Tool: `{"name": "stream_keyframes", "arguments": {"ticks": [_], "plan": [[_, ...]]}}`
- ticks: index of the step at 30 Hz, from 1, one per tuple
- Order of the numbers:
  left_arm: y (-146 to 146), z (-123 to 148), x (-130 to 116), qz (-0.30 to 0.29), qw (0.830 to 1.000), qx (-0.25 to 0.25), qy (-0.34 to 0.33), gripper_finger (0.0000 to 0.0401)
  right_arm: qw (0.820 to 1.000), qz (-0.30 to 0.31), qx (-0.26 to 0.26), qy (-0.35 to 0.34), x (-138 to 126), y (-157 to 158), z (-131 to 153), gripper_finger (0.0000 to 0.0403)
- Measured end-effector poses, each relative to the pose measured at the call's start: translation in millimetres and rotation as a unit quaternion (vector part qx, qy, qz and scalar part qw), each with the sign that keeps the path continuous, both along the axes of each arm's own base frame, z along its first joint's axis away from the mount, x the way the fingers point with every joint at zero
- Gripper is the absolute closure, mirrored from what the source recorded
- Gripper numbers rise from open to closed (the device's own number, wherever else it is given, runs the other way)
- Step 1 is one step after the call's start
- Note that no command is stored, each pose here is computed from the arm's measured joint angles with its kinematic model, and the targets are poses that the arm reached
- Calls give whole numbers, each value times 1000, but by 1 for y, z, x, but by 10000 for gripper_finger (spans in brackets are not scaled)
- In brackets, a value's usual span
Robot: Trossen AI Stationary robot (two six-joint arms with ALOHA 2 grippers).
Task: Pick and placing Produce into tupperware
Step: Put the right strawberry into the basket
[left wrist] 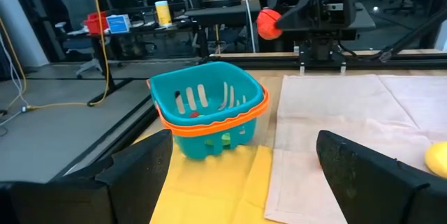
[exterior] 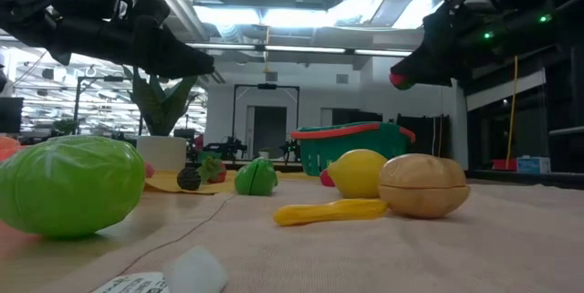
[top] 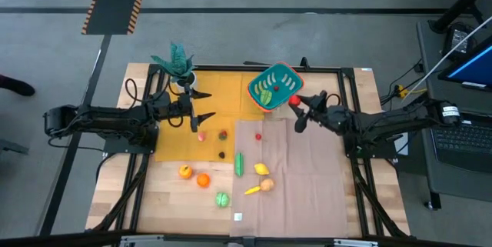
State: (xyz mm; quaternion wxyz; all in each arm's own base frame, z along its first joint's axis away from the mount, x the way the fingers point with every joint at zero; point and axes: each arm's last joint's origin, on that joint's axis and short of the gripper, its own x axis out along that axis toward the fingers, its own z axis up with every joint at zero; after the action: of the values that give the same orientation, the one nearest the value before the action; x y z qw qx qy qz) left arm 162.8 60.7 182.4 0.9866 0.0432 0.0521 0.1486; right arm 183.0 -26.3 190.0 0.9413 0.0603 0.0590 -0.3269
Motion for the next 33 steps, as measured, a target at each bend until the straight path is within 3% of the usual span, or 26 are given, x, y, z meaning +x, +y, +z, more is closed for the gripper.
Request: {"name": "stream_keyframes", "arguments": {"ticks": [23,33], "plan": [[0,-4,0,0,1000,-6,18,53,998,-1,5,61,55,-66,13,203],[0,-8,-1,-1,999,-13,36,53,984,20,75,160,71,-90,42,203]]}}
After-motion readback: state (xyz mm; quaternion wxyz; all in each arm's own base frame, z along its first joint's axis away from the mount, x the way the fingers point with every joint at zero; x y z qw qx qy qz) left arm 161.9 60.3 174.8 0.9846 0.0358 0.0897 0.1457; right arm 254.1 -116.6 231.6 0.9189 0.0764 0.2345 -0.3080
